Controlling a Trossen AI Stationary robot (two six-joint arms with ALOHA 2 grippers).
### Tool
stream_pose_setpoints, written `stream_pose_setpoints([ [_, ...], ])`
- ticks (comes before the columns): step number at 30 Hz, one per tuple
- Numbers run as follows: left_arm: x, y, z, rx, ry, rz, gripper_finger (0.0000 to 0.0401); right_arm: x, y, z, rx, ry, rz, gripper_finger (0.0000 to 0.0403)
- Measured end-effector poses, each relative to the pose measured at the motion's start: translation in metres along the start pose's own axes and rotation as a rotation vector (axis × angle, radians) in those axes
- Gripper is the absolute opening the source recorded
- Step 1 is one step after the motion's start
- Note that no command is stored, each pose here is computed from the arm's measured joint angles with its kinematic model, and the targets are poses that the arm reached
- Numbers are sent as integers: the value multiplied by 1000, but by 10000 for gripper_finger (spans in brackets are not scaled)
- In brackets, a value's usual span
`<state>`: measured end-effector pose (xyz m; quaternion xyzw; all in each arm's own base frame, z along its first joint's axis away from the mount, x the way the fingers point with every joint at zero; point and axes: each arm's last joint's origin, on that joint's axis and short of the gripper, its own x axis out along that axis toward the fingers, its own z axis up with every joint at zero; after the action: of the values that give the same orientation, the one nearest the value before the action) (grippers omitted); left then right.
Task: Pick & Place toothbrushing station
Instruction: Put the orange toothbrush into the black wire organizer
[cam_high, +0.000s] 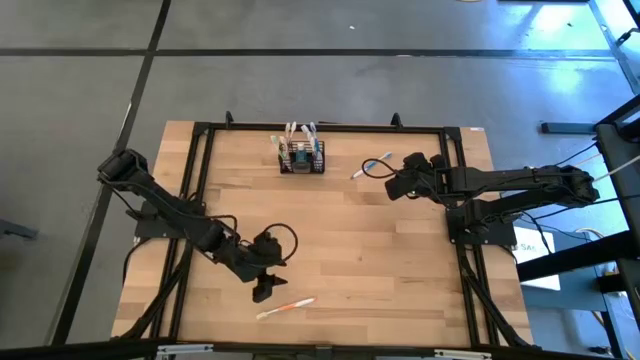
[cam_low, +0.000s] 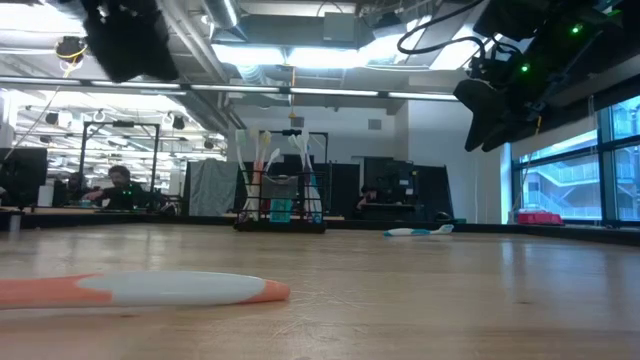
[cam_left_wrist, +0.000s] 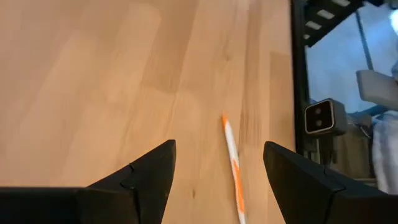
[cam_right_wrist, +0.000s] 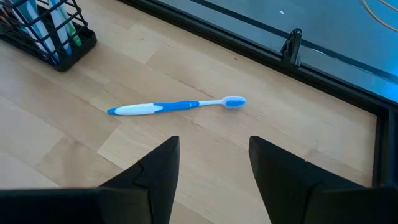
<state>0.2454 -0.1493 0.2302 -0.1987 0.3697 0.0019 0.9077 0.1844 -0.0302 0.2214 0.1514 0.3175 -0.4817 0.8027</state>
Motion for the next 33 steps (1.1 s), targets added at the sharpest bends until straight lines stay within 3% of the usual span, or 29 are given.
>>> stream_pose_setpoints([
  [7,0,-1,-5,-146,49,-7,239,0,0,0,7,0,0,197],
  [21,-4,-18,-15,-212,57,-73,239,0,1,1,15,-7,6,197],
  [27,4,-42,-5,-161,74,-73,239,0,3,2,28,0,35,197],
  [33,18,-62,2,-85,213,46,239,0,3,2,29,0,37,197],
])
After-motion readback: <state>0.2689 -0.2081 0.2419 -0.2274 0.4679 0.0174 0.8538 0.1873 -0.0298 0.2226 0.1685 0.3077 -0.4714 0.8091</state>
